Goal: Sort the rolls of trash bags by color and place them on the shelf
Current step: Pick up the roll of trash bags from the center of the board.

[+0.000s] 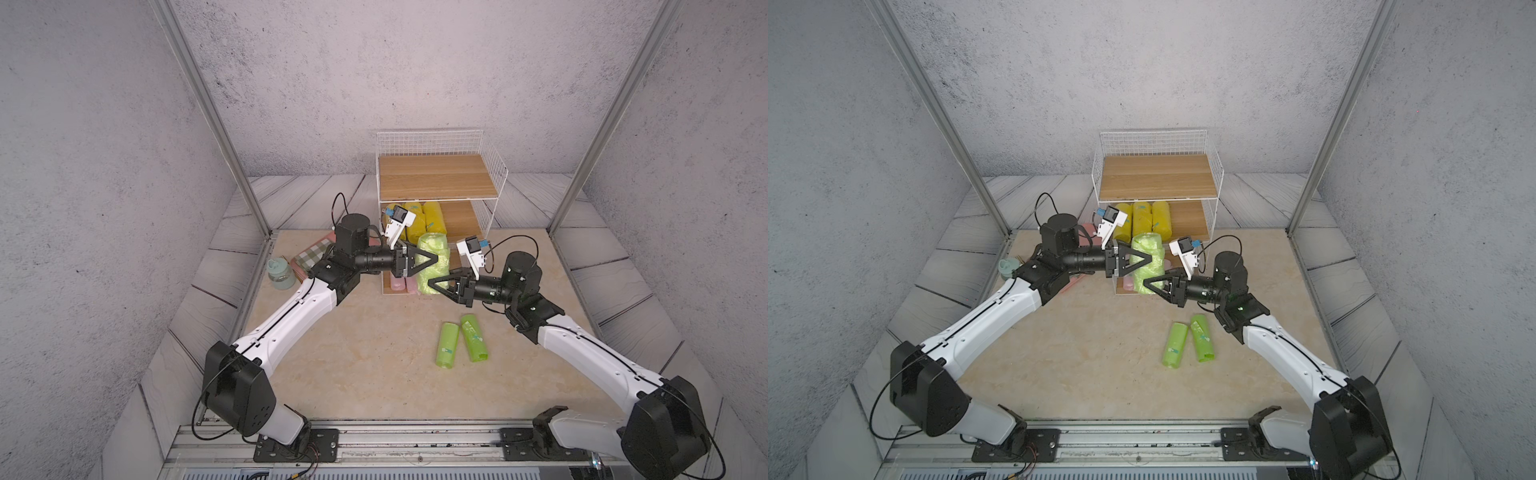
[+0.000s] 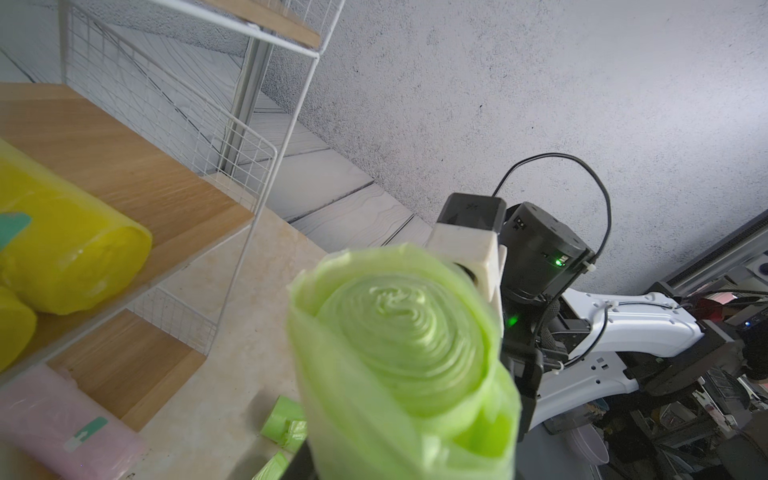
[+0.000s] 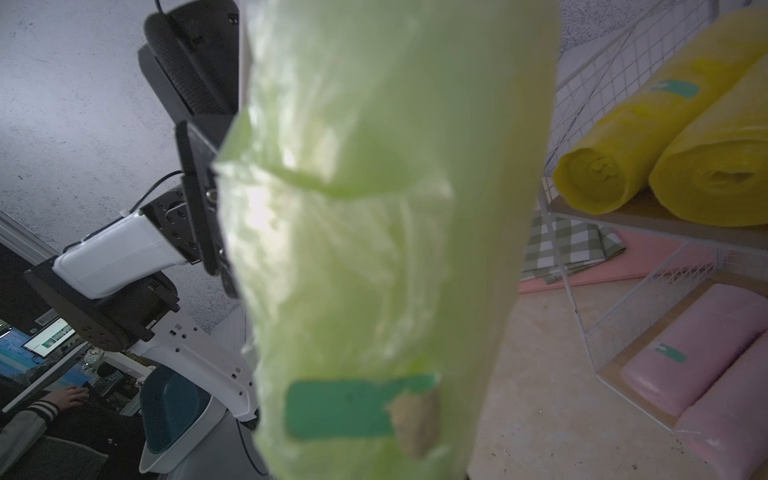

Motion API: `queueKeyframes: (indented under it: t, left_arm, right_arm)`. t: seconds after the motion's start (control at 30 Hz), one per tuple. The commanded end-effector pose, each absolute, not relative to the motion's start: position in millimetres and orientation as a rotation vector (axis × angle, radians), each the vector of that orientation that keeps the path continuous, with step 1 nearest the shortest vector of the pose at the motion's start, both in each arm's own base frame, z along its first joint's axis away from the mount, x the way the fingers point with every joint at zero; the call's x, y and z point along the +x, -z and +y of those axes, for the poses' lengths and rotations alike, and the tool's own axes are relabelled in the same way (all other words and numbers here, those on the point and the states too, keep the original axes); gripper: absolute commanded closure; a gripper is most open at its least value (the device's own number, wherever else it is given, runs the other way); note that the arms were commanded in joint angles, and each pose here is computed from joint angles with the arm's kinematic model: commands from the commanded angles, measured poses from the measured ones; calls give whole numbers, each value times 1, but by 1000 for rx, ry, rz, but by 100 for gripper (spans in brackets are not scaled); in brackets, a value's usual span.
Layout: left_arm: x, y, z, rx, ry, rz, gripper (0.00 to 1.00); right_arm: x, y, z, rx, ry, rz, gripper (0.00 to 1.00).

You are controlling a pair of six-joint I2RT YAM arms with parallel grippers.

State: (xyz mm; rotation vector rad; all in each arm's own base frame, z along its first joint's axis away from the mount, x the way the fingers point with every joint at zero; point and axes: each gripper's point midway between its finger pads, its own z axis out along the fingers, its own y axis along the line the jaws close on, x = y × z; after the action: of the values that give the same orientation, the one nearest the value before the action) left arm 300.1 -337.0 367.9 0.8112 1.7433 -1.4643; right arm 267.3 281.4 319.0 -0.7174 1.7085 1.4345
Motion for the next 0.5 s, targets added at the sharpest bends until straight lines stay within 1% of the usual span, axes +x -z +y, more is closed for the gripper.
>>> queueKeyframes:
  t: [0.0,0.1,0.17,0.27,0.33,0.4,0.47]
  left_arm:
    - [302,-373,-335,835,1431,1720,72]
    - [303,-373,-334,842,1405,1727,60]
    - [305,-374,-331,829,1374,1737,42]
    - [306,-375,-327,820,1328,1735,22]
    - [308,-378,-324,817,1307,1738,15]
    - [309,-378,-321,811,1282,1746,3]
    - [313,-378,-316,791,1238,1754,3]
  right_arm:
    - [266,-339,276,-713,-1374,1667,100]
    - [267,-344,272,-694,-1338,1657,100]
    - [266,-349,270,-696,-1316,1652,100]
    - [264,-352,268,-711,-1287,1663,100]
    - [263,-355,267,-715,-1272,1659,100]
    - [263,-359,266,-718,-1263,1652,100]
    - [263,-362,266,-723,-1257,1646,100]
